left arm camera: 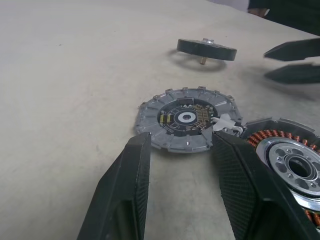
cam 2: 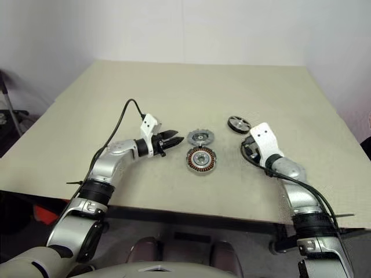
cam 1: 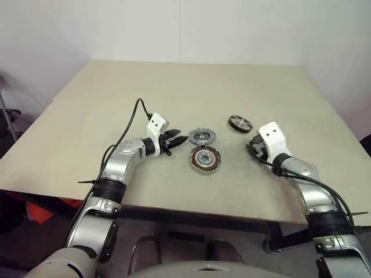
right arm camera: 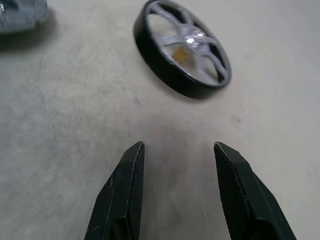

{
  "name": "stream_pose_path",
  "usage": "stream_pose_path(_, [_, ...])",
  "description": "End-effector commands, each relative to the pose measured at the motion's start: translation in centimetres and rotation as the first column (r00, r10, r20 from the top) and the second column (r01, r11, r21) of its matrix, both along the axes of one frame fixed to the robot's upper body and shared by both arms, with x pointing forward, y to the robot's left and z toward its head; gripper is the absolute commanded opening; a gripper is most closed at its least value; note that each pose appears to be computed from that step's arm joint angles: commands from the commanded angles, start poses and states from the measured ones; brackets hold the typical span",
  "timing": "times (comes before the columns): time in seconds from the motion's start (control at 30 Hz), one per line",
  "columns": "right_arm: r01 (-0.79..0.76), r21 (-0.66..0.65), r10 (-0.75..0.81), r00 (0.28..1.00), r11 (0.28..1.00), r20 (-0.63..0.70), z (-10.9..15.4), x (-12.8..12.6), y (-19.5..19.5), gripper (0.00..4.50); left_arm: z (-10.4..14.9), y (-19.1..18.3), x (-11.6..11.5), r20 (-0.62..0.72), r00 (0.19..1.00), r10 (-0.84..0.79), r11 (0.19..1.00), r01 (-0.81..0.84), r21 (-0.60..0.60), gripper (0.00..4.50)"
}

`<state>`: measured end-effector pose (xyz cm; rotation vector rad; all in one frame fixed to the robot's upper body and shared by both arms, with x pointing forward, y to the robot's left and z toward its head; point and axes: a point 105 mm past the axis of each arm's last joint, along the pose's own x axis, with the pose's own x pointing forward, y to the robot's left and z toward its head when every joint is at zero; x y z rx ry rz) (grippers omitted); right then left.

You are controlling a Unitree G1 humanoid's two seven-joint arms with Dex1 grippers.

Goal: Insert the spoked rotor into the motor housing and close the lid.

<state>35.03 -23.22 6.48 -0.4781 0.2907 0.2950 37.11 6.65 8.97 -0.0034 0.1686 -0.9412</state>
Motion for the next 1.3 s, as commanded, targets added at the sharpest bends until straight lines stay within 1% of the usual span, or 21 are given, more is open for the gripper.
stream_pose_path(0.03, [-0.016,-0.071,0.024,0.993,0.997,0.117,2.0,1.9,0.7,2.43,1.8,0.1,0.4,0.063,0.998,0.007,1.0,-0.006,-0.012,2.06])
stream_pose_path(0.17, [0.021,-0.136,0.001,0.987,0.991,0.161,2.2,3.1,0.3,2.43,1.8,0.3,0.4,0.064,0.998,0.015,1.0,-0.015,-0.012,2.06])
stream_pose_path(0.3, [0.013,-0.189,0.021,0.984,0.982,0.178,2.0,3.8,0.8,2.43,1.8,0.4,0.4,0.064,0.998,0.021,1.0,-0.021,-0.011,2.06])
stream_pose_path(0.4, [-0.004,-0.203,0.041,0.983,0.979,0.179,1.7,4.0,1.4,2.43,1.8,0.5,0.4,0.065,0.998,0.025,1.0,-0.024,-0.011,2.06])
stream_pose_path(0.57, [0.004,-0.212,0.04,0.978,0.977,0.203,1.9,4.2,1.7,2.43,1.8,0.6,0.4,0.064,0.998,0.027,1.0,-0.026,-0.01,2.06])
stream_pose_path(0.7, [0.043,-0.091,-0.026,0.983,0.995,0.18,2.2,4.4,1.3,2.43,1.7,0.5,0.4,0.062,0.998,0.028,1.0,-0.028,-0.009,2.06])
stream_pose_path(0.77, [0.037,-0.044,-0.031,0.99,0.998,0.138,2.1,4.1,1.2,2.43,1.7,0.6,0.4,0.062,0.998,0.029,1.0,-0.029,-0.007,2.06])
stream_pose_path(0.83, [0.0,0.007,-0.001,0.997,1.0,0.078,2.2,3.4,1.4,2.43,1.7,0.7,0.4,0.062,0.998,0.03,1.0,-0.03,-0.005,2.06])
stream_pose_path(0.93, [-0.031,-0.033,0.03,0.999,0.999,-0.034,1.6,1.7,0.7,2.43,1.7,0.9,0.4,0.061,0.998,0.033,0.999,-0.033,-0.004,2.06])
stream_pose_path(1.0, [-0.032,-0.063,0.027,0.996,0.997,-0.081,1.3,0.7,0.2,2.43,1.7,0.8,0.4,0.061,0.998,0.033,0.999,-0.033,-0.004,2.06])
stream_pose_path(1.1, [0.077,-0.03,-0.08,0.993,0.997,-0.084,1.8,0.7,-1.7,2.43,1.6,0.8,0.4,0.06,0.998,0.029,1.0,-0.029,-0.005,2.06])
stream_pose_path(1.17, [0.184,0.046,-0.18,0.981,0.982,-0.071,2.6,1.1,-3.1,2.43,1.6,0.7,0.4,0.059,0.998,0.027,1.0,-0.027,-0.005,2.06])
stream_pose_path(1.23, [0.272,0.188,-0.262,0.962,0.944,-0.074,3.4,1.6,-3.8,2.43,1.5,0.6,0.3,0.057,0.998,0.023,1.0,-0.023,-0.003,2.06])
stream_pose_path(1.3, [0.315,0.321,-0.301,0.949,0.893,-0.093,4.0,2.1,-3.8,2.43,1.4,0.5,0.3,0.056,0.998,0.02,1.0,-0.02,-0.002,2.06])
